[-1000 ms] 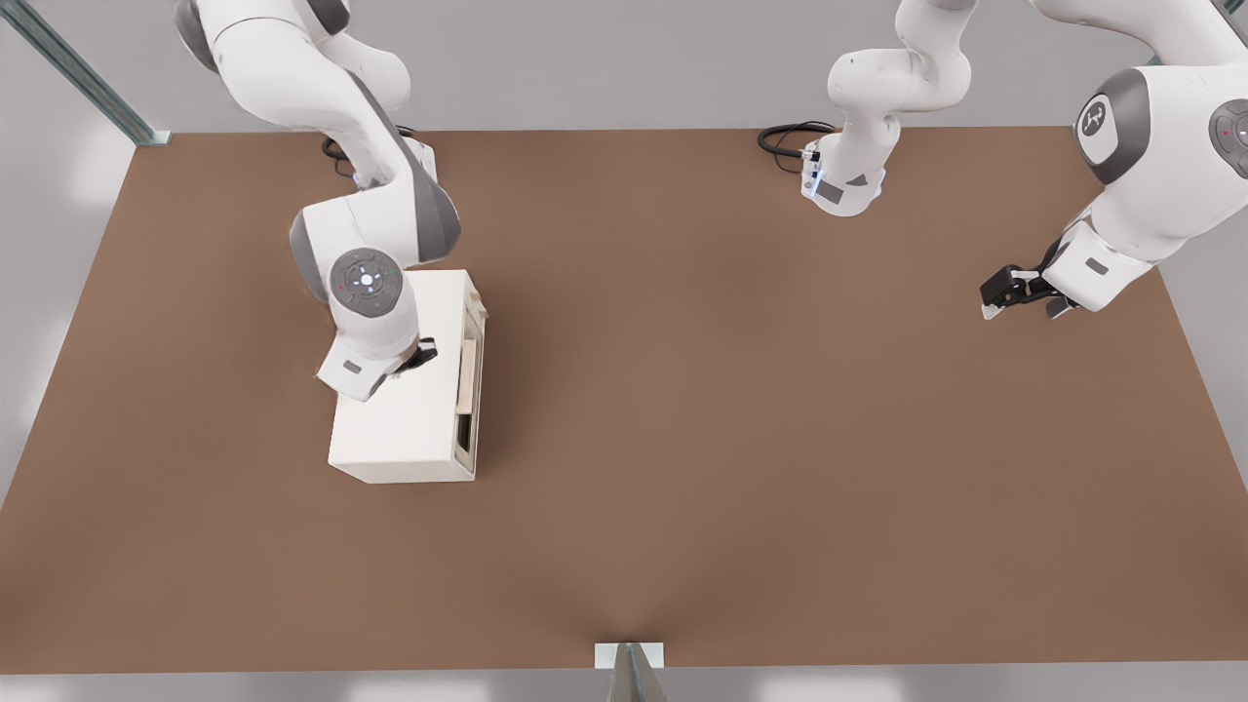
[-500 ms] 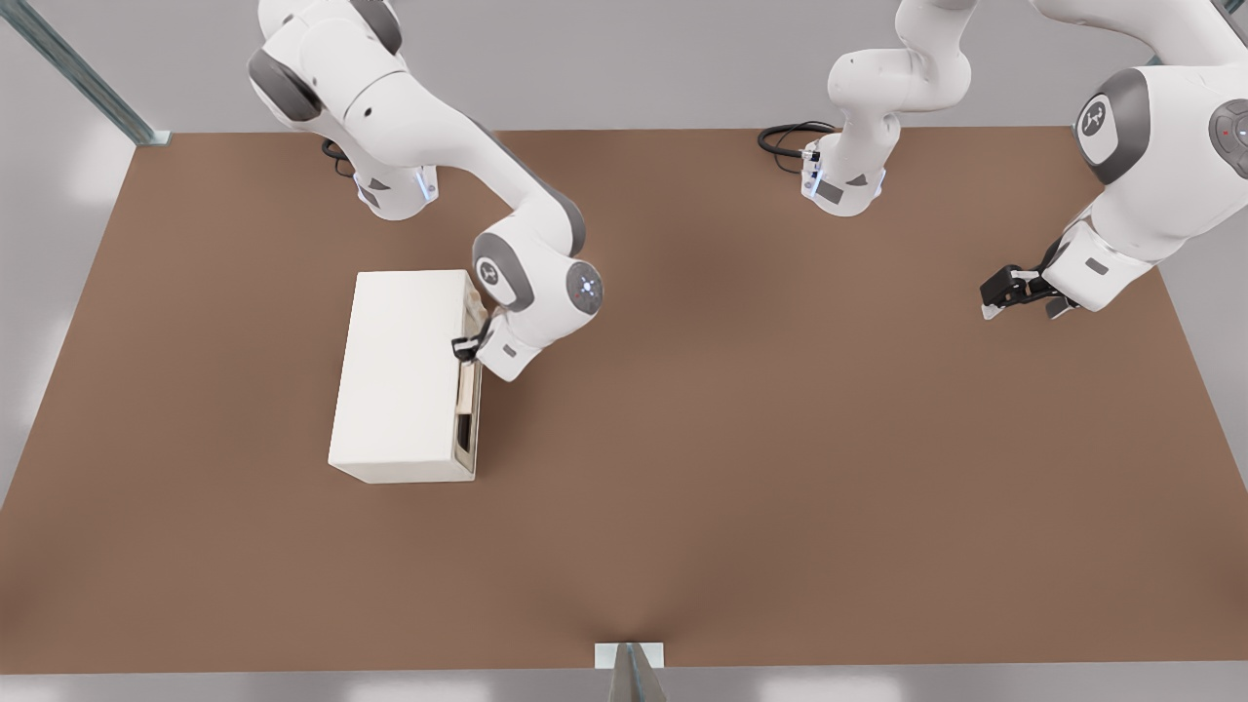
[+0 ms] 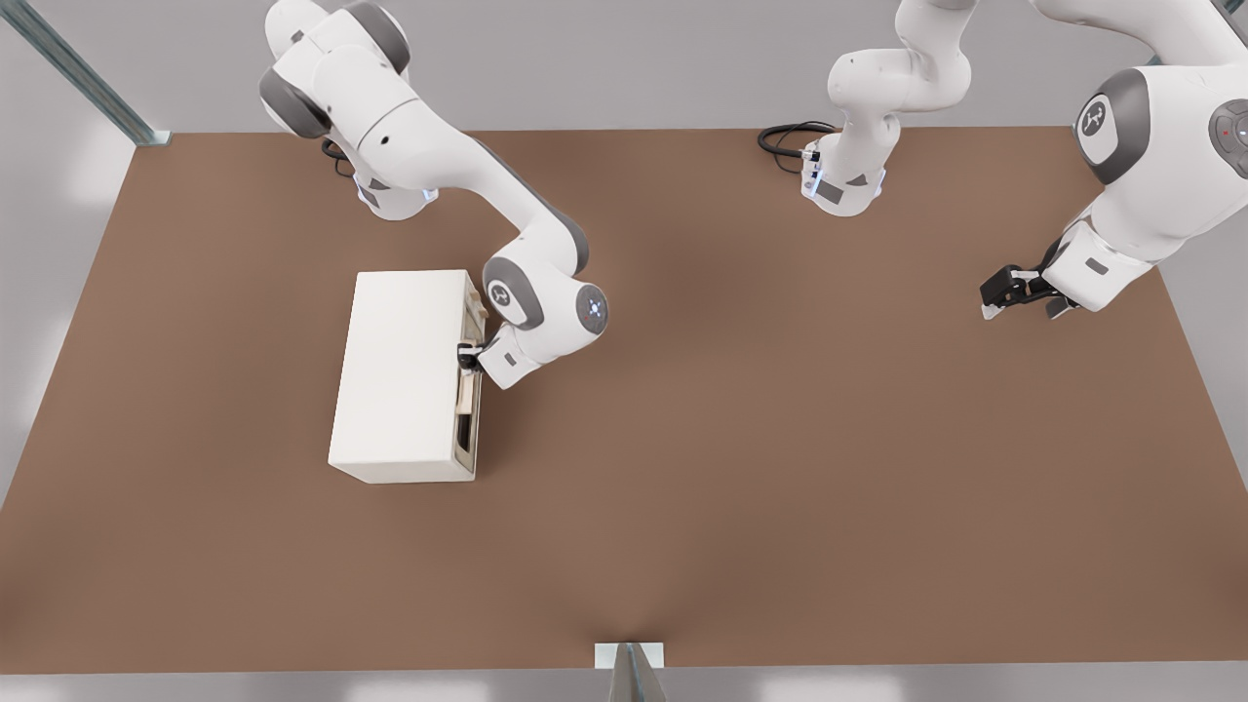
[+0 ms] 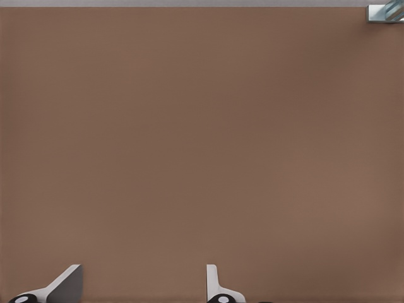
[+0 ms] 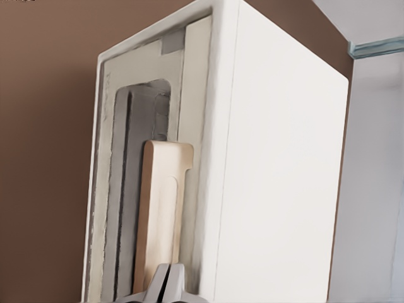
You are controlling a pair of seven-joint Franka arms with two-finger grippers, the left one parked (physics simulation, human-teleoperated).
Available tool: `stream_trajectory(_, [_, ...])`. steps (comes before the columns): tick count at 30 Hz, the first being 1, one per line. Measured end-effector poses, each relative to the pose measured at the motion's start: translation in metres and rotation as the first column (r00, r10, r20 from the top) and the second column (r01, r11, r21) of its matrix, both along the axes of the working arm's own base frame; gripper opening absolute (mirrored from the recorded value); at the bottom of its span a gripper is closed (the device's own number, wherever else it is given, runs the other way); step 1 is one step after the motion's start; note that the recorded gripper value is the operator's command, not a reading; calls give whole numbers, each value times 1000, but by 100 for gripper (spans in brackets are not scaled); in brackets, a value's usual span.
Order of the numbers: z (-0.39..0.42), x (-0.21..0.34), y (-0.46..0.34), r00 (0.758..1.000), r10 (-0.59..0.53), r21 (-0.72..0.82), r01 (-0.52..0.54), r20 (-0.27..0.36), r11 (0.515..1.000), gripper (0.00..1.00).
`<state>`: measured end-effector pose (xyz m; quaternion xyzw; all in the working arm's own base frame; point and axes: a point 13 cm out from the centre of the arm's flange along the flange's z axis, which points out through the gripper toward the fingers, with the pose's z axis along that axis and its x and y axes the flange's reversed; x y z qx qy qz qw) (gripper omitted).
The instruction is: Keep left arm still and open the oven door with right arm
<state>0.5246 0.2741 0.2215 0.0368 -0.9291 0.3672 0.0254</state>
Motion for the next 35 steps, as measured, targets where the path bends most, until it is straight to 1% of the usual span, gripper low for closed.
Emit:
stream_trajectory(8, [-4,-4,14,998,-40,9,39,54,999,0])
stream_trajectory(10, [7,-17,56,997,-28,56,23,76,998,0])
stream_trajectory(11, [24,-24,88,995,-39,117,28,87,993,0])
stream_trajectory(12, [45,-30,116,994,-63,188,45,91,981,7])
stream_trajectory(13, [64,-30,132,991,-102,255,76,89,964,51])
stream_trajectory(14, [81,-19,130,984,-156,302,124,85,945,80])
stream_trajectory(15, [99,0,112,972,-220,336,180,85,924,100])
stream_trajectory(16, [119,29,72,950,-301,365,252,85,896,100])
stream_trajectory(17, [141,64,16,914,-396,401,332,86,854,100])
stream_trajectory(18, [157,92,-42,874,-479,428,402,85,810,100])
stream_trajectory(19, [167,111,-96,837,-541,445,455,80,771,100])
stream_trajectory(20, [179,124,-146,807,-586,462,493,74,737,100])
stream_trajectory(21, [196,126,-186,792,-608,474,512,65,717,100])
stream_trajectory(22, [213,115,-215,787,-615,479,522,48,706,100])
stream_trajectory(23, [223,90,-237,789,-613,466,533,26,706,100])
stream_trajectory(24, [225,62,-248,800,-600,453,535,-1,713,100])
stream_trajectory(25, [223,47,-252,814,-581,455,527,-25,718,100])
stream_trajectory(26, [222,39,-246,833,-552,465,505,-40,728,100])
stream_trajectory(27, [222,37,-238,851,-523,478,478,-45,737,100])
stream_trajectory(29, [225,40,-228,877,-477,511,433,-50,743,100])
stream_trajectory(35, [223,50,-222,927,-371,557,340,-61,758,100])
